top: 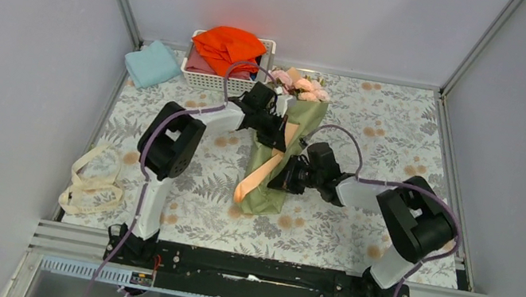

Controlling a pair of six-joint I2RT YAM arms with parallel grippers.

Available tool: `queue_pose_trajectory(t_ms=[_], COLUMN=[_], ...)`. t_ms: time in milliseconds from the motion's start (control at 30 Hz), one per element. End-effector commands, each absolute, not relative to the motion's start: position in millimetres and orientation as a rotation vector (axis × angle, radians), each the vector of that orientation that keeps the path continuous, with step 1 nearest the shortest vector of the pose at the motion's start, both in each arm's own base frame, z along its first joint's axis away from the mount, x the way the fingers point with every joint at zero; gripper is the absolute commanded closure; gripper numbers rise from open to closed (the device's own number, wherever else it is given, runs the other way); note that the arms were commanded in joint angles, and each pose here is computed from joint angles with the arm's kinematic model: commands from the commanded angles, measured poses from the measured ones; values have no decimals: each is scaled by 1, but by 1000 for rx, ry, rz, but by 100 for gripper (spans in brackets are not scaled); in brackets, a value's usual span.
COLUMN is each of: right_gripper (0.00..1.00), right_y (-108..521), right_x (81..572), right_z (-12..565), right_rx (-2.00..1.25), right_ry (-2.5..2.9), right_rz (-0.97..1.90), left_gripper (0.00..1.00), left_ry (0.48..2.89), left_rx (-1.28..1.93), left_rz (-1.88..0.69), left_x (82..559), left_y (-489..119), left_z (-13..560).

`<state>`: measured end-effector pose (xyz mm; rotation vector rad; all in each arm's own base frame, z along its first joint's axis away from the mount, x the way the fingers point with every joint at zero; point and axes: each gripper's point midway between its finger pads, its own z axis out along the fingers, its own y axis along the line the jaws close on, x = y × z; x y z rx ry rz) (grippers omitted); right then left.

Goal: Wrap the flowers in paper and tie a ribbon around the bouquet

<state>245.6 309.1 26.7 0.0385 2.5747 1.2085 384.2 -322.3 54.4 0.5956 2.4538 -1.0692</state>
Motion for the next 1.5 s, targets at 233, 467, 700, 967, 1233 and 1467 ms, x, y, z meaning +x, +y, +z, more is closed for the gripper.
queue_pose_trajectory(t_ms=[233,467,700,967,1233,1467], right_gripper=[87,87,88,89,87,52], right_y=[237,255,251,248,225,199], right_x=[295,314,308,308,304,307], right_z=[44,6,-17,-6,28,73], right_rx=[146,20,66,120,196,217], right_ry=[2485,2563,2610,2572,2514,2417], right_rz=[929,1045,1029,1020,882,733], left_gripper=[100,100,100,100,100,100], left_ry=[2400,2335,2291,2345,2443,2441], left_rx=[624,624,676,639,622,625], left_rz=[-995,-1040,-1127,-966,-857,-854], left_x=[401,405,392,417,422,423], left_y=[-329,-339,-367,-372,-361,-361], left_z=[49,83,112,69,10,6])
